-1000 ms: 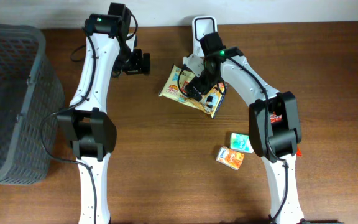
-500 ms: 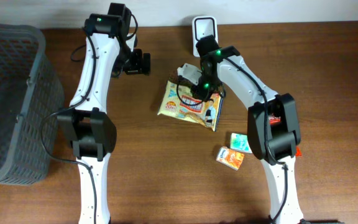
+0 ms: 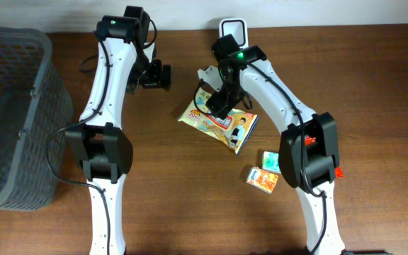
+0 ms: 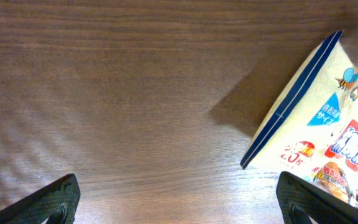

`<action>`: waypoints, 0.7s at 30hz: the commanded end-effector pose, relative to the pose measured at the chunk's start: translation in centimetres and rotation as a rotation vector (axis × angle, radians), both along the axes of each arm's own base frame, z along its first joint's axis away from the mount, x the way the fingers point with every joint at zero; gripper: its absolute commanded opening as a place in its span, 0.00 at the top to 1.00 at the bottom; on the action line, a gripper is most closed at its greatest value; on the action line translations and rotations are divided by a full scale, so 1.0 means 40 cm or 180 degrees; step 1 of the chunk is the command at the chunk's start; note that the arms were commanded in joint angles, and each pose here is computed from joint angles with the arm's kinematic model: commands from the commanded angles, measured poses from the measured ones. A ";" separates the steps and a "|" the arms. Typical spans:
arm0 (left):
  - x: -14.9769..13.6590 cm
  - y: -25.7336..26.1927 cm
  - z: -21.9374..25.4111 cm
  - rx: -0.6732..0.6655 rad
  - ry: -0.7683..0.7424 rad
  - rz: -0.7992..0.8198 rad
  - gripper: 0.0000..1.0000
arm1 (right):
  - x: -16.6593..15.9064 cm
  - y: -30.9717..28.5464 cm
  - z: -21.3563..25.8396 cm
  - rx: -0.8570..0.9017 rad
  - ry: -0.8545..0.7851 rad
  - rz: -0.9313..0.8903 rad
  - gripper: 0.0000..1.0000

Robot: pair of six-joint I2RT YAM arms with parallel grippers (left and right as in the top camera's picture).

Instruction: Scan the item barcode

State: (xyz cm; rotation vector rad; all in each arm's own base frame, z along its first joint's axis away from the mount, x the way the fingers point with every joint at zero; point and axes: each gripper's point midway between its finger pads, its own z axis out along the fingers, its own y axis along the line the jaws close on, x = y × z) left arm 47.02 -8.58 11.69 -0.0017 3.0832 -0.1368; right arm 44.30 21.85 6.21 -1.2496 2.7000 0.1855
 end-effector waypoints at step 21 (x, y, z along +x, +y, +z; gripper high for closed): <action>-0.036 0.061 0.068 -0.0014 0.0018 0.0110 0.01 | -0.065 0.016 -0.136 -0.0152 -0.0130 0.0779 0.01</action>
